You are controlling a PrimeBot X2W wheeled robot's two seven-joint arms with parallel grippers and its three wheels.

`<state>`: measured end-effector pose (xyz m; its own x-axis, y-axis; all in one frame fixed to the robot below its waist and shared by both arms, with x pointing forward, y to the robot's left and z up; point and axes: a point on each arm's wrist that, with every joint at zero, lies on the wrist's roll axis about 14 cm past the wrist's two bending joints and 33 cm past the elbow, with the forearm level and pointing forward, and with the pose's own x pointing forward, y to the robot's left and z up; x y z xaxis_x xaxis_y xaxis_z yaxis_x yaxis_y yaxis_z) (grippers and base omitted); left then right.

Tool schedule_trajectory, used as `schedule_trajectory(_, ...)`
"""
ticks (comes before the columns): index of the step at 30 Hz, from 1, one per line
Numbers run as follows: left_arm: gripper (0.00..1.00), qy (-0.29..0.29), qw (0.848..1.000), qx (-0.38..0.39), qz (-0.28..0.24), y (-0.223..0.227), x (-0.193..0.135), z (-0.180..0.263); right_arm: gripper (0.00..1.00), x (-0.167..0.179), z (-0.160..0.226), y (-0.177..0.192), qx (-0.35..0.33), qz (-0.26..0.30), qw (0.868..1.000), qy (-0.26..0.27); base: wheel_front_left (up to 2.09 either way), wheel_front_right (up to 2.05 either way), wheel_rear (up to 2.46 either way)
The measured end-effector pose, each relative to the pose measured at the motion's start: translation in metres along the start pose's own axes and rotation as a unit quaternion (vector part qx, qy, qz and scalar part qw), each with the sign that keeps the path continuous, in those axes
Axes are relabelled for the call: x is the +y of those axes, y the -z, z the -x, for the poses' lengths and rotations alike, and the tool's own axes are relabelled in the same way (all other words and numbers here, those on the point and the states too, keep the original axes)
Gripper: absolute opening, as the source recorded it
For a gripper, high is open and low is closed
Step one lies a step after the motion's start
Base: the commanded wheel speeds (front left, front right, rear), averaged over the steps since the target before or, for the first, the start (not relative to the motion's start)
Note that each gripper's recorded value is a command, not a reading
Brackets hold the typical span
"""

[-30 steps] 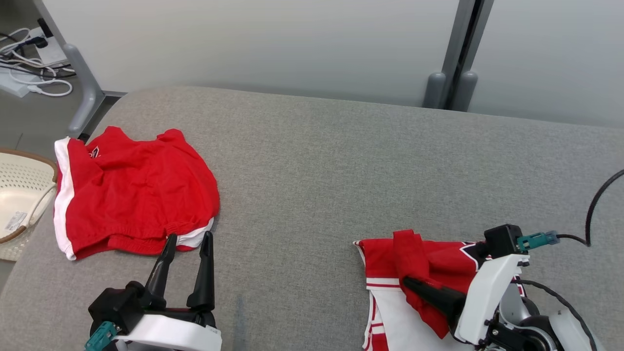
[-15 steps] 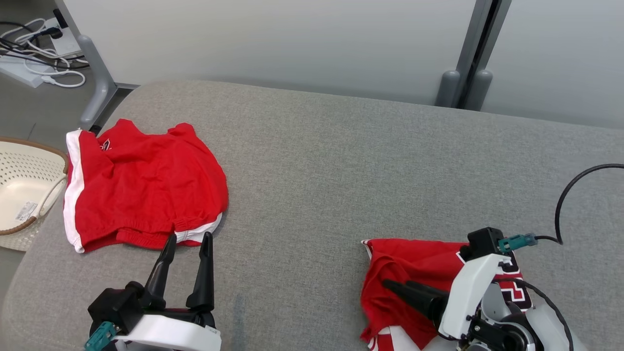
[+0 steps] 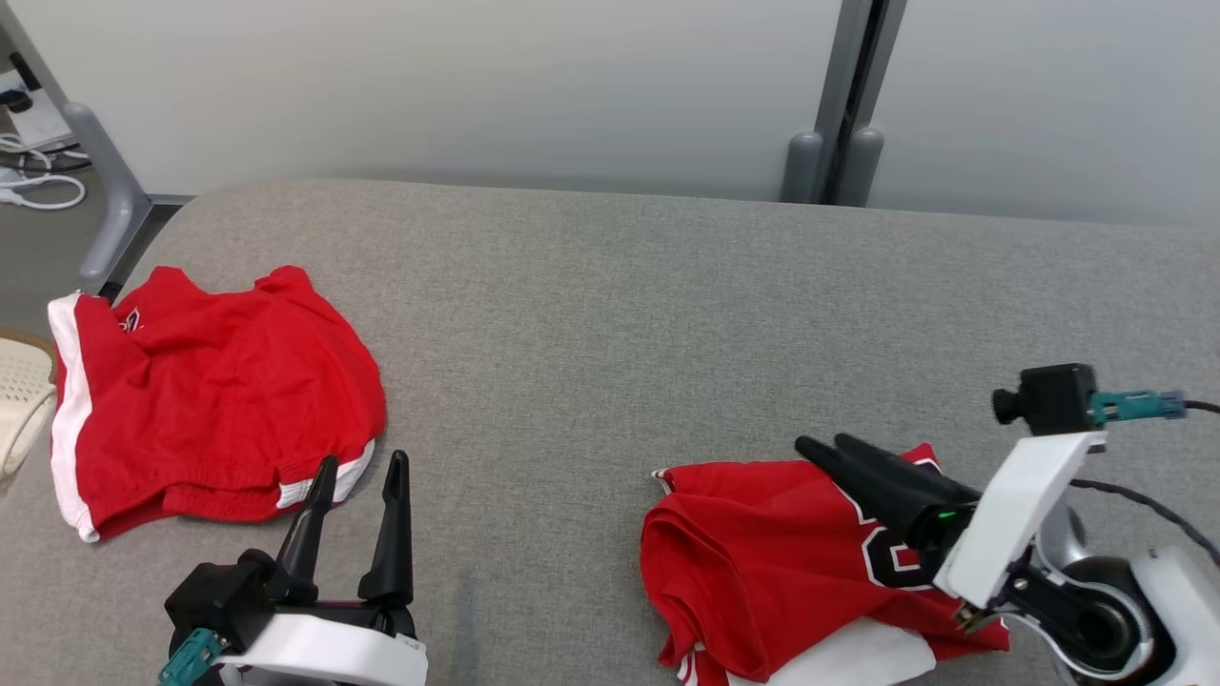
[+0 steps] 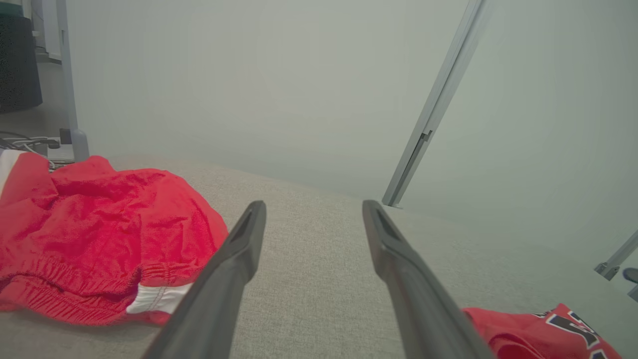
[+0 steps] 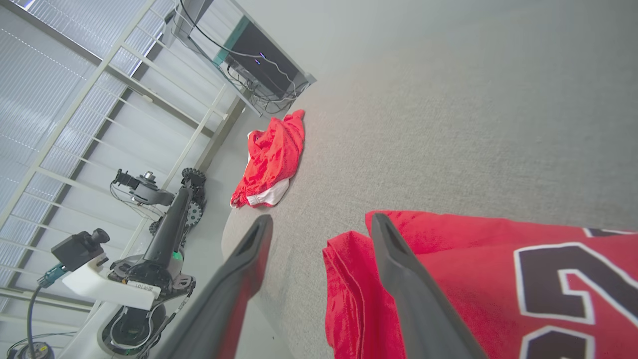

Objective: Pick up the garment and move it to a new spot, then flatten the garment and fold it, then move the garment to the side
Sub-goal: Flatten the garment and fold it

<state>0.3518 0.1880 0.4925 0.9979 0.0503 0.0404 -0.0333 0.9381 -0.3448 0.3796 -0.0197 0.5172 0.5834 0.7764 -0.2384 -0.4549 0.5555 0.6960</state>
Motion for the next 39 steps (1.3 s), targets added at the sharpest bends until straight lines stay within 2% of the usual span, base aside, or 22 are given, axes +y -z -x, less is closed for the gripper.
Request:
schedule_trajectory(5, 1.00, 0.015, 1.000, 0.002, 0.002, 0.002, -0.010, -0.004, 1.00, -0.031, 0.033, -0.034, -0.070, 0.023, 0.996, 0.059, 0.00, 0.00, 0.00)
schedule_trajectory(8, 1.00, 0.022, 1.000, 0.003, 0.002, 0.002, -0.014, -0.006, 1.00, -0.053, 0.051, -0.043, -0.090, 0.039, 0.990, 0.103, 0.00, 0.00, 0.00)
schedule_trajectory(16, 1.00, 0.029, 1.000, 0.010, 0.003, 0.007, -0.019, -0.009, 1.00, -0.072, 0.054, -0.026, -0.071, 0.040, 0.987, 0.141, 0.00, 0.00, 0.00)
schedule_trajectory(19, 1.00, 0.027, 1.000, 0.011, 0.003, 0.008, -0.018, -0.009, 1.00, -0.091, 0.056, -0.018, -0.049, 0.058, 0.981, 0.176, 0.00, 0.00, 0.00)
schedule_trajectory(20, 1.00, 0.026, 1.000, 0.011, 0.003, 0.008, -0.016, -0.009, 0.42, -0.100, 0.059, -0.015, -0.036, 0.074, 0.977, 0.195, 0.00, 0.00, 0.00)
schedule_trajectory(21, 1.00, 0.024, 1.000, 0.010, 0.002, 0.008, -0.015, -0.009, 0.00, -0.108, 0.061, -0.015, -0.030, 0.089, 0.973, 0.212, 0.00, 0.00, 0.00)
schedule_trajectory(23, 1.00, 0.023, 1.000, 0.010, 0.003, 0.007, -0.014, -0.010, 0.00, -0.115, 0.059, -0.015, -0.023, 0.101, 0.969, 0.226, 0.00, 0.00, 0.00)
schedule_trajectory(27, 1.00, 0.016, 1.000, 0.008, 0.002, 0.006, -0.010, -0.009, 0.00, -0.109, 0.042, 0.006, 0.012, 0.086, 0.974, 0.209, 0.00, 0.00, 0.00)
schedule_trajectory(35, 1.00, 0.006, 1.000, 0.008, 0.004, 0.005, -0.004, -0.007, 0.00, -0.101, 0.029, 0.047, 0.097, 0.063, 0.976, 0.185, 0.00, 0.00, 0.00)
schedule_trajectory(39, 1.00, 0.002, 1.000, 0.007, 0.005, 0.005, -0.001, -0.004, 0.00, -0.081, 0.023, 0.091, 0.160, 0.024, 0.976, 0.147, 0.00, 0.00, 0.00)
